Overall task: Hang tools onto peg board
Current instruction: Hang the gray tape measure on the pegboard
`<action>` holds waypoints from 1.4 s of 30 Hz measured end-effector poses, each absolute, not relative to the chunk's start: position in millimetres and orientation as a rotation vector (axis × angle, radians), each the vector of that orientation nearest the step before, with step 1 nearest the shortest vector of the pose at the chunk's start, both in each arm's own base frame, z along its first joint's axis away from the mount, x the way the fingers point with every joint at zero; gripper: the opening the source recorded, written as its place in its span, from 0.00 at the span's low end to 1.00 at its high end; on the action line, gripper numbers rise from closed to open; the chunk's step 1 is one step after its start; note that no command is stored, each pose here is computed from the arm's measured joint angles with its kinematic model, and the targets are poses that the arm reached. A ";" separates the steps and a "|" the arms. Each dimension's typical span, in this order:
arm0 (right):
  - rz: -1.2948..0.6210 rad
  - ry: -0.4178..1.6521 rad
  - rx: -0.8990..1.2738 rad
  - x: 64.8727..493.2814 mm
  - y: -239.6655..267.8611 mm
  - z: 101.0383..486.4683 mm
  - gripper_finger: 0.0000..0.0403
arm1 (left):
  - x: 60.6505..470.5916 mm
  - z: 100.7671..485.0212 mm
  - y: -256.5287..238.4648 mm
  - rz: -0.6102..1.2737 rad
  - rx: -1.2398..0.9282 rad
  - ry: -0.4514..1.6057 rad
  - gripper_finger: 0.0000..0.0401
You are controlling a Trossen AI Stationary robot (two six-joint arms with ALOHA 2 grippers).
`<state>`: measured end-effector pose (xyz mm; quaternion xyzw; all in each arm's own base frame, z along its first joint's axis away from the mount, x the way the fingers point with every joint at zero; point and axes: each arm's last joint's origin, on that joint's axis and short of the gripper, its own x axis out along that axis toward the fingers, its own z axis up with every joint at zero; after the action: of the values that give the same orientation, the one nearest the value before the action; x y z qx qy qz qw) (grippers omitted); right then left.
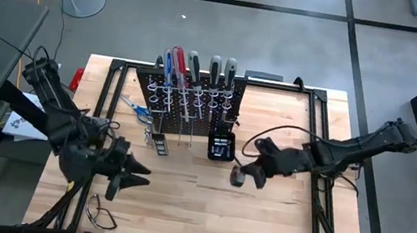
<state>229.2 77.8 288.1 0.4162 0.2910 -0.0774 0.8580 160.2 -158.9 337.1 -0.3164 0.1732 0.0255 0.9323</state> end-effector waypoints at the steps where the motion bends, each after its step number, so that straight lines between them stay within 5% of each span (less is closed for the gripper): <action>1: -0.137 0.566 0.861 231.2 82.2 291.3 0.00 | 165.9 341.9 -158.7 0.041 -0.655 0.307 0.40; 12: 0.162 0.182 0.652 242.7 94.9 330.7 0.00 | 228.7 361.1 -145.0 0.008 -0.727 -0.012 0.40; 26: 0.593 -0.207 0.484 270.8 101.1 350.2 0.00 | 246.9 374.9 -148.7 -0.146 -0.947 -0.237 0.40; 34: 0.678 -0.413 0.598 299.6 103.7 333.0 0.00 | 259.5 375.2 -143.9 -0.384 -0.914 -0.228 0.40; 42: 0.683 -0.370 0.651 354.7 121.7 320.5 0.00 | 242.3 392.2 -142.0 -0.712 -0.860 -0.191 0.40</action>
<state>354.7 121.7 320.5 0.3115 -0.1771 0.3271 0.8744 242.3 -142.0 392.2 -0.4075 -0.0906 -0.3372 0.8438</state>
